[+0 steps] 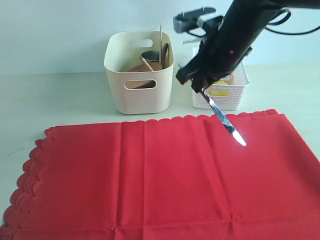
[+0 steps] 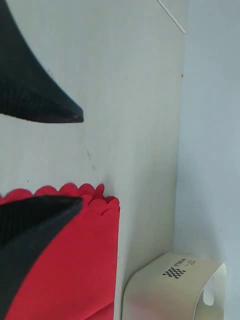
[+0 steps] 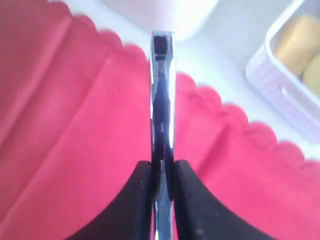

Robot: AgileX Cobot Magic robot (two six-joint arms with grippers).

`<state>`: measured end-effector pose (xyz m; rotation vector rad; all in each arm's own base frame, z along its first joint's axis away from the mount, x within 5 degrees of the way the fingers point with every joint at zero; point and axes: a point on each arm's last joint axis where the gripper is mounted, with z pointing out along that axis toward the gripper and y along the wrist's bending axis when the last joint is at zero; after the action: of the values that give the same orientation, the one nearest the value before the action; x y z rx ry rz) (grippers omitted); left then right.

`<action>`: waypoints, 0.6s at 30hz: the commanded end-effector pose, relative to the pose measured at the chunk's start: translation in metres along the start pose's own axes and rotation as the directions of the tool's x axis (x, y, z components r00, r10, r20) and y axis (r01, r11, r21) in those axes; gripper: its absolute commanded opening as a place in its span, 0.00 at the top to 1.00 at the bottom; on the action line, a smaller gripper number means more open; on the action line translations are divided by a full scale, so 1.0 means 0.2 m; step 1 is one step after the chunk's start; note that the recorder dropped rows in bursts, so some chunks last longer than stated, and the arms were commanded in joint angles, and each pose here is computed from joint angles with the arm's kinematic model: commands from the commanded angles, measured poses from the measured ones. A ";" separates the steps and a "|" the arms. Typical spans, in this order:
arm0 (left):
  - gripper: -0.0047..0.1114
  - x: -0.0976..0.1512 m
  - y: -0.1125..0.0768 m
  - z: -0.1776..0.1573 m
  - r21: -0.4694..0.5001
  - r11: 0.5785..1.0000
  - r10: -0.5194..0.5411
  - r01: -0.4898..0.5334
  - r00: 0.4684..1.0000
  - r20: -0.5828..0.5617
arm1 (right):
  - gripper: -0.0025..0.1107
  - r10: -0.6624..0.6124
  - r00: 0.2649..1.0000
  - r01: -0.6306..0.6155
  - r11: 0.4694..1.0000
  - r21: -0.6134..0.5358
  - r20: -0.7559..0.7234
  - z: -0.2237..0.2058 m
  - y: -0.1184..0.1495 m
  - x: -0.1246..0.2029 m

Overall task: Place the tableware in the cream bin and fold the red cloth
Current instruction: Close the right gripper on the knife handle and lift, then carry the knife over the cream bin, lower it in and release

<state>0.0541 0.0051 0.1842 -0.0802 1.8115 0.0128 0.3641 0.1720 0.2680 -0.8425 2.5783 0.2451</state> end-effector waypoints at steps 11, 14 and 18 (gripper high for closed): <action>0.57 0.00 0.00 0.00 -0.001 1.000 -0.005 0.005 1.000 0.010 | 0.98 -0.061 0.723 0.109 0.994 -0.026 0.688 -0.30 -0.04 -0.29; 0.57 0.00 0.00 0.00 -0.001 1.000 -0.005 0.005 1.000 0.010 | 0.98 -0.032 0.673 0.118 0.991 -0.065 0.739 -0.28 -0.10 -0.36; 0.57 0.00 0.00 0.00 -0.001 1.000 -0.005 0.005 1.000 0.010 | 0.98 0.055 0.596 0.144 0.974 -0.173 0.801 -0.22 -0.18 -0.47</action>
<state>0.0541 0.0051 0.1842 -0.0802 1.8115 0.0128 0.4212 0.1803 0.3467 -0.6750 1.7454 0.6430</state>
